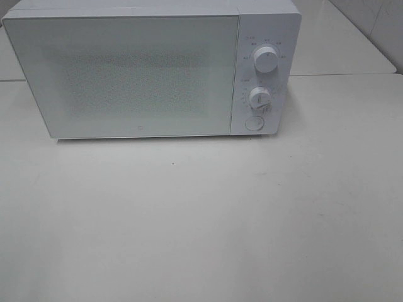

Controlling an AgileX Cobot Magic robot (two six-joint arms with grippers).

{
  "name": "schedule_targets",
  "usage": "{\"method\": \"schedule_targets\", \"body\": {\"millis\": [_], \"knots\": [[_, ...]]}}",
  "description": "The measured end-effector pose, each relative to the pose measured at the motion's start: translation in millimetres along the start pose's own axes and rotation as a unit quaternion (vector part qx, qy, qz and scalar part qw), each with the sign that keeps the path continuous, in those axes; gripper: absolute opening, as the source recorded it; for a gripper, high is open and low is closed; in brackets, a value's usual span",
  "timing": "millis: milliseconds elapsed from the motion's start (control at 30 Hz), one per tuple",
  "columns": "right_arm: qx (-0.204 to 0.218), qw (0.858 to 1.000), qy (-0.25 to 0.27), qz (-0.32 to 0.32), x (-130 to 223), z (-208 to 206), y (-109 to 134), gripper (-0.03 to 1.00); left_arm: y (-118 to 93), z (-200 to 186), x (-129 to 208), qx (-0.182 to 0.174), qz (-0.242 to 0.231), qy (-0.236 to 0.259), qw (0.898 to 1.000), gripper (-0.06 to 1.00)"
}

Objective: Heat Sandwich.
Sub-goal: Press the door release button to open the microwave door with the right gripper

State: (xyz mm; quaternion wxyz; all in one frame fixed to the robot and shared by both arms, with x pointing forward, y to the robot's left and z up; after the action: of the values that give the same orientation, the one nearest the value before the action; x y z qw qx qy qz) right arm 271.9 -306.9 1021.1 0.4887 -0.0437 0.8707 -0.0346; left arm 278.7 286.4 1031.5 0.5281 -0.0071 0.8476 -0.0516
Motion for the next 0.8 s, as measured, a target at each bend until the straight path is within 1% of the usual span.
{"method": "schedule_targets", "body": {"millis": [233, 400, 600, 700, 800], "knots": [[0.0, 1.0, -0.001, 0.0, -1.5, -0.9, -0.2, 0.77, 0.0, 0.0, 0.0, 0.0, 0.0, 0.0, 1.0, 0.99], [0.0, 1.0, -0.012, -0.002, -18.0, 2.4, -0.8, 0.77, 0.0, 0.0, 0.0, 0.0, 0.0, 0.0, 1.0, 0.99], [-0.003, 1.0, -0.02, -0.006, -42.3, 21.8, -0.3, 0.77, 0.0, 0.0, 0.0, 0.0, 0.0, 0.0, 1.0, 0.99], [-0.005, 1.0, -0.017, -0.009, -56.0, 38.4, 0.6, 0.77, 0.0, 0.0, 0.0, 0.0, 0.0, 0.0, 1.0, 0.99], [-0.007, 1.0, -0.011, -0.011, -62.3, 48.7, 1.3, 0.77, 0.0, 0.0, 0.0, 0.0, 0.0, 0.0, 1.0, 0.99]]}}
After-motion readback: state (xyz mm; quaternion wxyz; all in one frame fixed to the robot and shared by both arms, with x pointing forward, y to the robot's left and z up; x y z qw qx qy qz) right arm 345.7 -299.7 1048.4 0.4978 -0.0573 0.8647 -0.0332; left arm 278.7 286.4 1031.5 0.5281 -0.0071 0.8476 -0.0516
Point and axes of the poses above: a point on each arm's last joint axis where the gripper is mounted, z pointing out along that axis toward the gripper, y along the wrist's bending axis when the last joint is at zero, x = y × z, the point moved 5 cm from there along z, pointing out along that axis toward the gripper, and after that the axes turned 5 degrees about -z, right-handed, at the moved point
